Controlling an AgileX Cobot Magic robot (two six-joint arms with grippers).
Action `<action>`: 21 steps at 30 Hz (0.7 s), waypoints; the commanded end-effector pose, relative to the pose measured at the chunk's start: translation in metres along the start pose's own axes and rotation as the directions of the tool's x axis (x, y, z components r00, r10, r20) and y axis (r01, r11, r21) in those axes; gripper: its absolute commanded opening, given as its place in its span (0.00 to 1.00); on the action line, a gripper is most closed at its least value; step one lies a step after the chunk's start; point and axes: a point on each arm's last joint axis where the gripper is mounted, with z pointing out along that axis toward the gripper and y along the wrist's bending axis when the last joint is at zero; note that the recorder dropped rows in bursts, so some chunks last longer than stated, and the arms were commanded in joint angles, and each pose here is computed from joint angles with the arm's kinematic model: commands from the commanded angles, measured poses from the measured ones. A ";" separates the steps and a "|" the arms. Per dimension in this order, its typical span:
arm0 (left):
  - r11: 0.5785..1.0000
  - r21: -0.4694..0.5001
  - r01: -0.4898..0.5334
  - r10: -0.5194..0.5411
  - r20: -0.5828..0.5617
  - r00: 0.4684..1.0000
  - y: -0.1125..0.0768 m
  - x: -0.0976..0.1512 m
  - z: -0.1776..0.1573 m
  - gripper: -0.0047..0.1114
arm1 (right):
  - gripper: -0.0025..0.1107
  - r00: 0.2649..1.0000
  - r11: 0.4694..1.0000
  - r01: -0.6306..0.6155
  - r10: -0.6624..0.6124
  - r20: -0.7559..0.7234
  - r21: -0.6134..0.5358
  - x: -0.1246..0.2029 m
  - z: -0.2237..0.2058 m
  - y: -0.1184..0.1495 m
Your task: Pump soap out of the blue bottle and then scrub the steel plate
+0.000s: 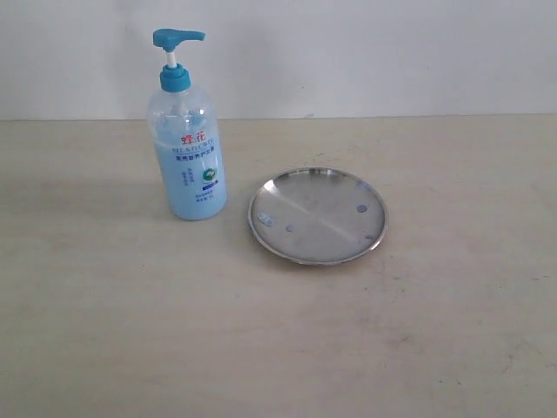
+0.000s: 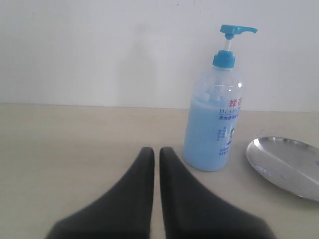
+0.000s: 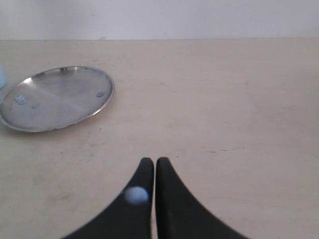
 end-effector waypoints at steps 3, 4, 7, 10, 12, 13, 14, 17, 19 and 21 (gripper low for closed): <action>1.000 0.001 0.011 -0.011 0.008 1.000 0.000 0.000 0.000 0.07 | 0.02 1.000 1.000 0.011 -0.011 0.009 -0.011 -0.001 0.000 0.001; 1.000 0.001 0.011 -0.011 0.008 1.000 0.000 0.000 0.000 0.07 | 0.02 1.000 1.000 0.011 -0.011 0.009 -0.011 -0.001 0.000 0.001; 1.000 0.001 0.011 -0.011 0.008 1.000 0.000 0.000 0.000 0.07 | 0.02 1.000 1.000 0.011 -0.011 0.009 -0.011 -0.001 0.000 0.001; 1.000 0.001 0.011 -0.011 0.008 1.000 0.000 0.000 0.000 0.07 | 0.02 1.000 1.000 0.011 -0.011 0.009 -0.011 -0.001 0.000 0.001; 1.000 0.001 0.011 -0.011 0.008 1.000 0.000 0.000 0.000 0.07 | 0.02 1.000 1.000 0.011 -0.011 0.009 -0.011 -0.001 0.000 0.001; 1.000 0.001 0.011 -0.011 0.008 1.000 0.000 0.000 0.000 0.07 | 0.02 1.000 1.000 0.011 -0.011 0.009 -0.011 -0.001 0.000 0.001; 1.000 0.001 0.011 -0.011 0.008 1.000 0.000 0.000 0.000 0.07 | 0.02 1.000 1.000 0.011 -0.011 0.009 -0.011 -0.001 0.000 0.001; 1.000 0.001 0.011 -0.011 0.008 1.000 0.000 0.000 0.000 0.07 | 0.02 1.000 1.000 0.011 -0.011 0.009 -0.011 -0.001 0.000 0.001; 1.000 0.001 0.011 -0.011 0.024 1.000 0.000 0.000 -0.002 0.07 | 0.02 1.000 1.000 0.009 -0.009 0.009 -0.011 -0.001 0.000 0.001; 0.999 -0.039 0.012 -0.011 0.032 0.999 0.003 0.000 -0.004 0.07 | 0.02 1.000 1.000 0.009 -0.009 0.009 -0.011 -0.001 0.000 0.001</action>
